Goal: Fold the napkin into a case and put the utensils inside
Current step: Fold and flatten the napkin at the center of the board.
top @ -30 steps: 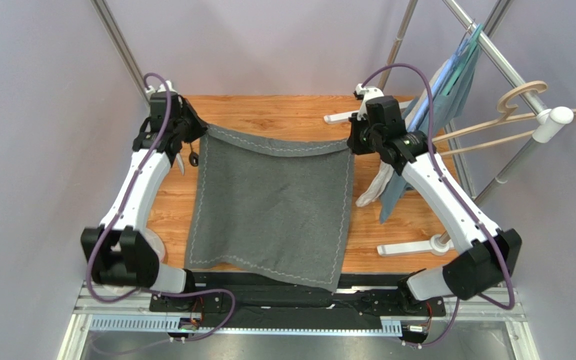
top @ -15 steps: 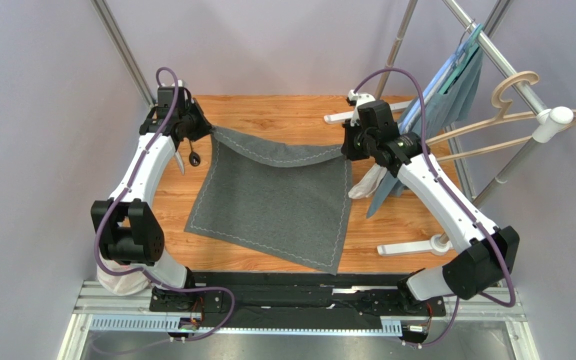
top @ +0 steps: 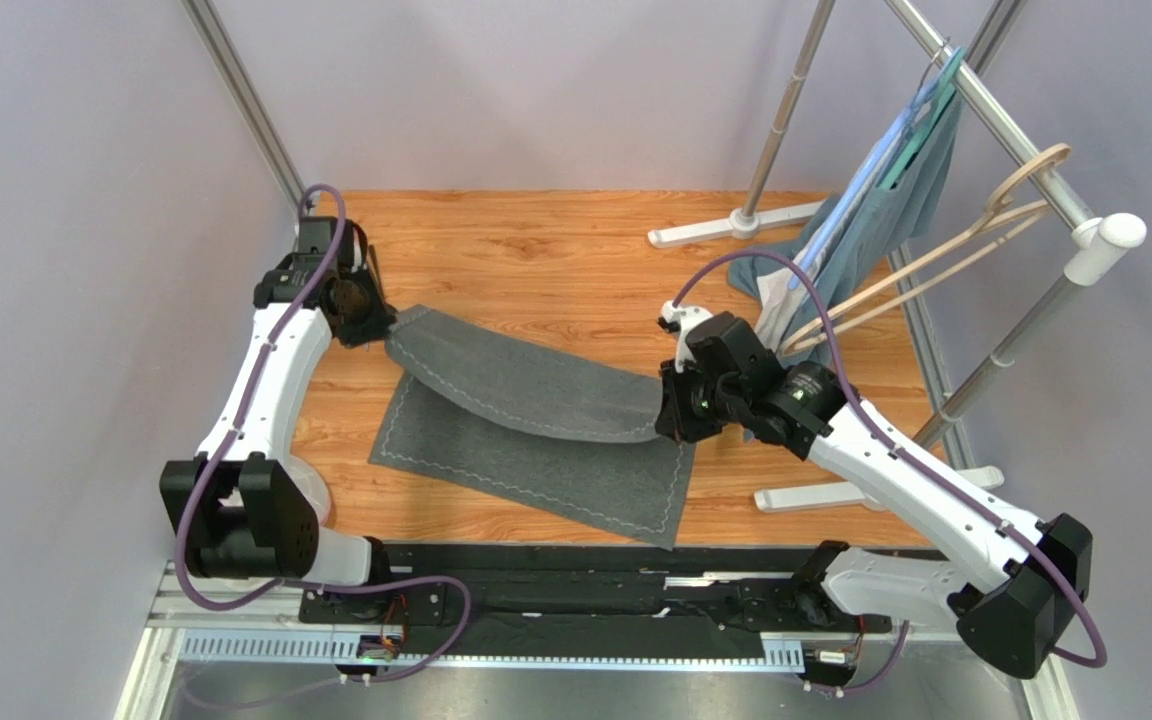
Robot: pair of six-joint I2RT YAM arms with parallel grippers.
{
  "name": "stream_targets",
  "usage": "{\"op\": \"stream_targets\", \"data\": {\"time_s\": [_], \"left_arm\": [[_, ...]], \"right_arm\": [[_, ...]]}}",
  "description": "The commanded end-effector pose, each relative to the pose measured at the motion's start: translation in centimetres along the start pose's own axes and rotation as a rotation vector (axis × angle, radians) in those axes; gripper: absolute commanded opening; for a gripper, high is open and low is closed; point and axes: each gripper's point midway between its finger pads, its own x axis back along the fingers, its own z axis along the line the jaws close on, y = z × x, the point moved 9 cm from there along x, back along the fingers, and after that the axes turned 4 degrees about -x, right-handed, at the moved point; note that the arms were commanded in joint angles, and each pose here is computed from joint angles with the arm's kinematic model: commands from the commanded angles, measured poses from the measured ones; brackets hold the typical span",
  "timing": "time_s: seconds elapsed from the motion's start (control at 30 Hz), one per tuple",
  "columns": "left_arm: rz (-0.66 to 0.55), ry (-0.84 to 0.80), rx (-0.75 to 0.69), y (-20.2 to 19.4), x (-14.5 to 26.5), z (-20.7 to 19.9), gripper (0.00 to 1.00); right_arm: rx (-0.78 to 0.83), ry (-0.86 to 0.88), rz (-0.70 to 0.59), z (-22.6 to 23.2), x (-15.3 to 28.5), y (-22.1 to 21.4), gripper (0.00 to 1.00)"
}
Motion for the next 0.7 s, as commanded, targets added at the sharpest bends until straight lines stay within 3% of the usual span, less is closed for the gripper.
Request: {"op": "stream_targets", "data": {"time_s": [0.0, 0.27, 0.67], "left_arm": [[0.154, 0.09, -0.053, -3.1, -1.3, 1.8, 0.0], [0.259, 0.193, -0.035, -5.5, -3.1, 2.9, 0.0], [0.365, 0.239, -0.025, -8.6, -6.5, 3.9, 0.0]], "right_arm": [[-0.055, 0.011, 0.055, -0.6, -0.6, -2.4, 0.0], [-0.122, 0.075, 0.151, -1.6, -2.6, -6.9, 0.0], [-0.184, 0.099, 0.154, -0.8, -4.1, -9.5, 0.0]]}}
